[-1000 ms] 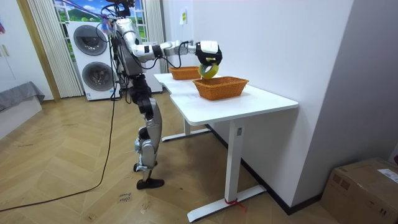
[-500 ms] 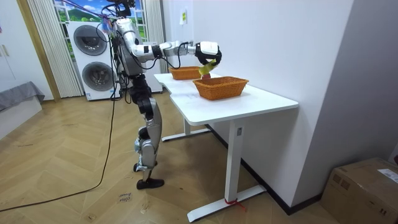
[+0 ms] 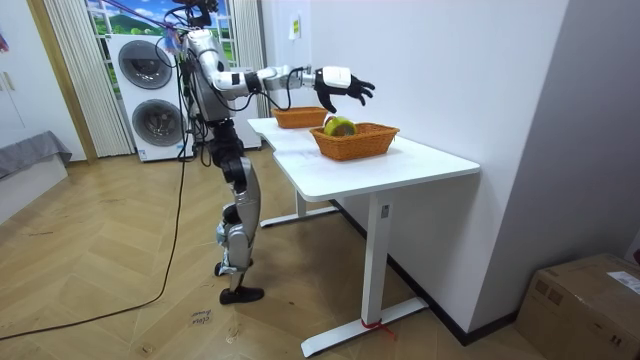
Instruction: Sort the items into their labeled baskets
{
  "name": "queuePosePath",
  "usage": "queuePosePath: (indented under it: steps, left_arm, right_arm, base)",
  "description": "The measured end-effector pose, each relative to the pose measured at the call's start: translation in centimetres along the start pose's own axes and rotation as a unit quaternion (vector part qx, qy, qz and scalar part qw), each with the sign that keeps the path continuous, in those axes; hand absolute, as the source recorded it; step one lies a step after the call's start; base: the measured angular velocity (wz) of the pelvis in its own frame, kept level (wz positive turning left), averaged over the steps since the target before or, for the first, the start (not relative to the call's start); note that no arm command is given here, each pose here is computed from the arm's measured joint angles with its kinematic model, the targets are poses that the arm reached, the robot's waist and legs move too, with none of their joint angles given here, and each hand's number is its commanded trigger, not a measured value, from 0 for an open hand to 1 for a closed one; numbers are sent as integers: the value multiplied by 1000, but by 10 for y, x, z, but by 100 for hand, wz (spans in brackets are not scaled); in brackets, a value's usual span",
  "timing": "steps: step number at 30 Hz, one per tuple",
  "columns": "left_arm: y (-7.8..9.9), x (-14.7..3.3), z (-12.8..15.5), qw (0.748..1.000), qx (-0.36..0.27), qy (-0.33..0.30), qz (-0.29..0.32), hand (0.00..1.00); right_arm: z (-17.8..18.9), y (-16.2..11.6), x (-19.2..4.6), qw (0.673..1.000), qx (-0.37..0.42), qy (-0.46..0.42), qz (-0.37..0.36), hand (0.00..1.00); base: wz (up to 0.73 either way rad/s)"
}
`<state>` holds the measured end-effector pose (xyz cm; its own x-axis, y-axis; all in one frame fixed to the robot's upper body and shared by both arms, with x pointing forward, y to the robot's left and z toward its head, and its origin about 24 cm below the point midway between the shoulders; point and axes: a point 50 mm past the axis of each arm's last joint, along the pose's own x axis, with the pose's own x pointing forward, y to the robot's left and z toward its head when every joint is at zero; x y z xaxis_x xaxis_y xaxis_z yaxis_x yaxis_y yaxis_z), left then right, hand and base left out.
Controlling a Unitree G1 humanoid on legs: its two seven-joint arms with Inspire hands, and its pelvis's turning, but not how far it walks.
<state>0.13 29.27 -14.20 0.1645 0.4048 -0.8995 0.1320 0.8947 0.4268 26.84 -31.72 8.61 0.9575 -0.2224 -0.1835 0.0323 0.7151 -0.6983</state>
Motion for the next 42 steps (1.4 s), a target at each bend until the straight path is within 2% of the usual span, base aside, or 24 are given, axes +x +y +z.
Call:
queuePosePath:
  steps: [34,42]
  left_arm:
    - [0,0,3,1000,-9,-5,-5,0]
    - [1,1,10,1000,-11,-14,-1,0]
  right_arm:
    - [1,0,0,1000,1,-4,5,0]
    - [14,-1,6,1000,17,-27,-2,0]
  base:
    - [-1]
    - [-2]
